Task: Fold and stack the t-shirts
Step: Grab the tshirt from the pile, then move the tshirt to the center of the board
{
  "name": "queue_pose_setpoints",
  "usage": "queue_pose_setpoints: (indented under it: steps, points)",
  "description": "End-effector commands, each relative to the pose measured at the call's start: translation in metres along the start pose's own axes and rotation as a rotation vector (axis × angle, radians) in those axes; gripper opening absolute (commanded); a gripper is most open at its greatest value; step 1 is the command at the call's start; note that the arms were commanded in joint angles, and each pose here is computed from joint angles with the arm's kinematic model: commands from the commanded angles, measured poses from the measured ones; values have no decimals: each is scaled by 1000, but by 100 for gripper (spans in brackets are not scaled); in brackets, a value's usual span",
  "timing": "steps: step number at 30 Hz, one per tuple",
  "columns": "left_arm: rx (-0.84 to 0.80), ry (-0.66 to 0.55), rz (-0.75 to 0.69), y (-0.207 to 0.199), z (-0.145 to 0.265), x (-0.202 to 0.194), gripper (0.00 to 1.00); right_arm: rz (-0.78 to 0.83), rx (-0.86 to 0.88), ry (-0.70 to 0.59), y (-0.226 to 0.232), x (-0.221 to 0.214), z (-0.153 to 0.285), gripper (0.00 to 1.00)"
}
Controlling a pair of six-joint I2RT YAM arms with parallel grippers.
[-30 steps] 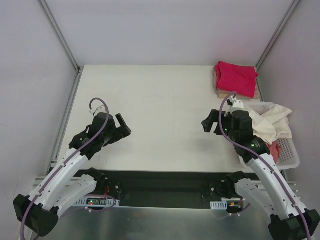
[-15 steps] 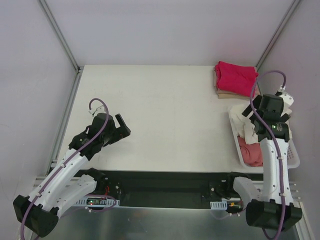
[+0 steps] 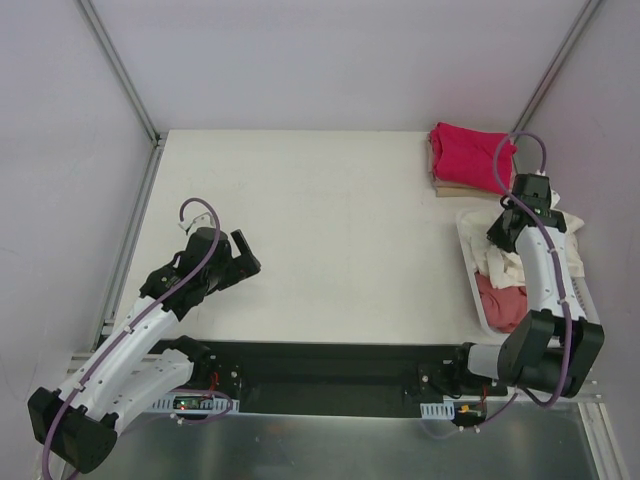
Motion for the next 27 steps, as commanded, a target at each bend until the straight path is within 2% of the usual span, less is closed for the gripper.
queue_pose_setpoints:
  steps: [1,4,7,9,13,15,16,18,19,20,24,25,26,27]
  points:
    - [23,-11,-1,7,-1,0,99,-57,-4,-185,-8,35,39,10]
    - [26,-18,10,7,-1,0,99,-63,7,-353,-18,54,88,6]
    - [39,-25,11,8,-3,1,99,-40,102,-529,-21,70,144,5]
    - [46,-28,18,6,-5,2,99,10,240,-657,-14,78,187,5]
    - [68,-15,1,5,-12,2,99,108,471,-821,6,88,246,6]
    - [78,-5,-2,4,-17,1,99,196,633,-873,24,94,266,6]
    - [78,2,-2,4,-18,0,99,236,713,-933,31,98,291,6]
    - [88,28,-21,3,-22,-2,99,314,853,-927,57,100,307,5]
    - [93,34,-25,3,-23,-3,99,332,886,-937,65,101,316,1]
    - [98,37,-25,4,-24,-3,99,376,889,-990,73,109,327,1]
    - [109,48,-24,4,-27,-5,99,547,1129,-1084,119,104,385,1]
    - [109,49,-29,4,-26,-4,99,565,1158,-1086,136,110,387,1]
    - [102,45,-32,4,-25,-4,99,547,1194,-1171,136,116,410,1]
    - [101,36,-28,4,-25,-3,99,547,1252,-1203,145,114,423,1]
Point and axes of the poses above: each gripper's point midway between its finger pads, its own z axis back along the fingers, its own y axis along the line the jaws close on, x = y × z, the point moved 7 cm from there along z, back along the fingers, and after that the axes turned 15 degrees about z, right-handed, at the moved point
